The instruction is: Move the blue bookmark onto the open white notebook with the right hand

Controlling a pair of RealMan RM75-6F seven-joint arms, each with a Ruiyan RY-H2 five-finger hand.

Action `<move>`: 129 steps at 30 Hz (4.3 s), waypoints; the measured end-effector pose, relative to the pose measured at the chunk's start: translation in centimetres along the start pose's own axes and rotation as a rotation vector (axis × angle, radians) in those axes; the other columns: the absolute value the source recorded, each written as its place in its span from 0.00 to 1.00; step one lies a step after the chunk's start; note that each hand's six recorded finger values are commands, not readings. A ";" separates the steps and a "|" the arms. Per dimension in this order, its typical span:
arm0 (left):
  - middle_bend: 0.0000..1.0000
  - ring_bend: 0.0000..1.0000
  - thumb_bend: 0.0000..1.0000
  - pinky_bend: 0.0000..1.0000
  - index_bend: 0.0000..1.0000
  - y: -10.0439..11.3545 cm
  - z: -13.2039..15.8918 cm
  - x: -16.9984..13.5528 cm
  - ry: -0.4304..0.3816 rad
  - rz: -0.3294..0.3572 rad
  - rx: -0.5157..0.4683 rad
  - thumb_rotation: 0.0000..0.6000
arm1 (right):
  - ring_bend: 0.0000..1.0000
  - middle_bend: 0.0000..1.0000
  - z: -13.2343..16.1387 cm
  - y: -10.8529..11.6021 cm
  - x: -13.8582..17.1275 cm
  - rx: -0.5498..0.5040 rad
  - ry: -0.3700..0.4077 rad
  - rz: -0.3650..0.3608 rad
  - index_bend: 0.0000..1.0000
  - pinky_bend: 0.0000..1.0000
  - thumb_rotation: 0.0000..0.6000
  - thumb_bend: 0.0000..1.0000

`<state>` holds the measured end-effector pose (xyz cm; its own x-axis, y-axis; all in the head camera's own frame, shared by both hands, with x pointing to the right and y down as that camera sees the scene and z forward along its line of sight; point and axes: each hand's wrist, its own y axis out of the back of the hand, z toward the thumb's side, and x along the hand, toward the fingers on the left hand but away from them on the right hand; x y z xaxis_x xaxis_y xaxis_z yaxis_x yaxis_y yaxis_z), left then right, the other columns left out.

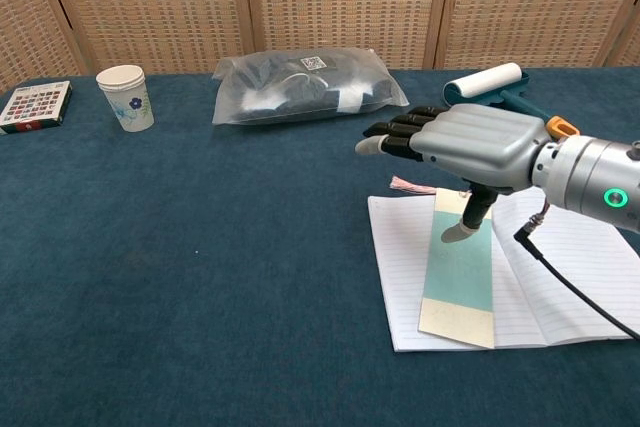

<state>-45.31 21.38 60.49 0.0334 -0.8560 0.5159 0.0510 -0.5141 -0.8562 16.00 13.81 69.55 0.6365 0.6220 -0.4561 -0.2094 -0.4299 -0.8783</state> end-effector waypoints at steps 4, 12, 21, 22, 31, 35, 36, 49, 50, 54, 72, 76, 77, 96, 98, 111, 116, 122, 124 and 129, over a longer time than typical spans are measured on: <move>0.00 0.00 0.05 0.00 0.00 0.0 0.0 0.0 0.001 0.002 0.000 1.00 | 0.00 0.00 0.5 -0.7 0.1 -0.015 0.002 0.015 0.00 0.00 1.00 0.06; 0.00 0.00 0.05 0.00 0.00 0.0 0.0 0.0 0.002 0.002 -0.001 1.00 | 0.00 0.00 0.9 -1.2 0.1 -0.024 0.005 0.021 0.00 0.00 1.00 0.06; 0.00 0.00 0.05 0.00 0.00 0.1 0.1 0.0 -0.006 0.010 -0.005 1.00 | 0.00 0.00 1.3 -1.9 0.5 -0.041 0.010 0.042 0.00 0.00 1.00 0.06; 0.00 0.00 0.05 0.00 0.00 0.1 0.1 0.0 -0.006 0.009 -0.004 1.00 | 0.00 0.00 1.4 -2.0 0.6 -0.036 0.012 0.045 0.00 0.00 1.00 0.06; 0.00 0.00 0.05 0.00 0.00 0.1 0.1 0.0 -0.004 0.011 -0.005 1.00 | 0.00 0.00 1.4 -2.5 0.8 -0.031 0.017 0.064 0.00 0.00 1.00 0.06; 0.00 0.00 0.05 0.00 0.00 0.2 0.1 0.0 -0.005 0.012 -0.004 1.00 | 0.00 0.00 1.4 -2.7 1.0 -0.005 0.029 0.068 0.00 0.00 1.00 0.06; 0.00 0.00 0.05 0.00 0.00 0.1 0.1 0.0 -0.005 0.012 -0.004 1.00 | 0.00 0.00 1.4 -2.7 1.0 -0.003 0.029 0.069 0.00 0.00 1.00 0.06; 0.00 0.00 0.05 0.00 0.00 0.1 0.2 -0.1 -0.009 0.013 -0.001 1.00 | 0.00 0.00 1.2 -2.7 1.4 0.057 0.067 0.079 0.00 0.00 1.00 0.06; 0.00 0.00 0.05 0.00 0.00 0.1 0.3 -0.1 -0.009 0.012 0.000 1.00 | 0.00 0.00 1.2 -2.7 1.4 0.060 0.069 0.079 0.00 0.00 1.00 0.06; 0.00 0.00 0.05 0.00 0.00 0.1 0.3 -0.1 -0.011 0.012 0.001 1.00 | 0.00 0.00 1.1 -2.8 1.5 0.072 0.082 0.084 0.00 0.00 1.00 0.06; 0.00 0.00 0.05 0.00 0.00 0.1 0.3 -0.1 -0.008 0.013 0.000 1.00 | 0.00 0.00 0.8 -2.9 1.9 0.130 0.129 0.095 0.00 0.00 1.00 0.06; 0.00 0.00 0.05 0.00 0.00 0.2 0.2 -0.1 -0.008 0.014 0.000 1.00 | 0.00 0.00 0.7 -2.9 2.0 0.136 0.137 0.104 0.00 0.00 1.00 0.06; 0.00 0.00 0.05 0.00 0.00 0.2 0.2 -0.1 -0.008 0.013 0.000 1.00 | 0.00 0.00 0.7 -2.9 2.0 0.133 0.138 0.105 0.00 0.00 1.00 0.06; 0.00 0.00 0.05 0.00 0.00 0.2 0.3 -0.1 -0.011 0.016 0.000 1.00 | 0.00 0.00 1.2 -3.1 2.4 0.172 0.198 0.122 0.00 0.00 1.00 0.06; 0.00 0.00 0.05 0.00 0.00 0.2 0.3 -0.1 -0.010 0.015 0.000 1.00 | 0.00 0.00 1.1 -3.2 2.4 0.181 0.204 0.123 0.00 0.00 1.00 0.06; 0.00 0.00 0.05 0.00 0.00 0.3 0.3 -0.2 -0.011 0.016 0.000 1.00 | 0.00 0.00 0.9 -3.1 2.5 0.205 0.221 0.130 0.00 0.00 1.00 0.06; 0.00 0.00 0.05 0.00 0.00 0.3 0.3 -0.2 -0.011 0.017 0.002 1.00 | 0.00 0.00 0.8 -3.2 2.7 0.225 0.234 0.136 0.00 0.00 1.00 0.06; 0.00 0.00 0.05 0.00 0.00 0.3 0.3 -0.2 -0.012 0.016 0.004 1.00 | 0.00 0.00 0.6 -3.3 2.8 0.250 0.246 0.142 0.00 0.00 1.00 0.06; 0.00 0.00 0.05 0.00 0.00 0.3 0.3 -0.2 -0.011 0.017 0.003 1.00 | 0.00 0.00 0.4 -3.4 2.9 0.255 0.247 0.145 0.00 0.00 1.00 0.06; 0.00 0.00 0.05 0.00 0.00 0.2 0.4 -0.2 -0.011 0.015 0.004 1.00 | 0.00 0.00 0.2 -3.4 3.1 0.263 0.253 0.150 0.00 0.00 1.00 0.06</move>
<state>-44.95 21.44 60.20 0.0451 -0.8630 0.5033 0.0545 -0.5009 -0.8638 18.50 17.33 71.15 0.7405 0.3697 -0.5612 -0.4759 -0.3011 -0.8263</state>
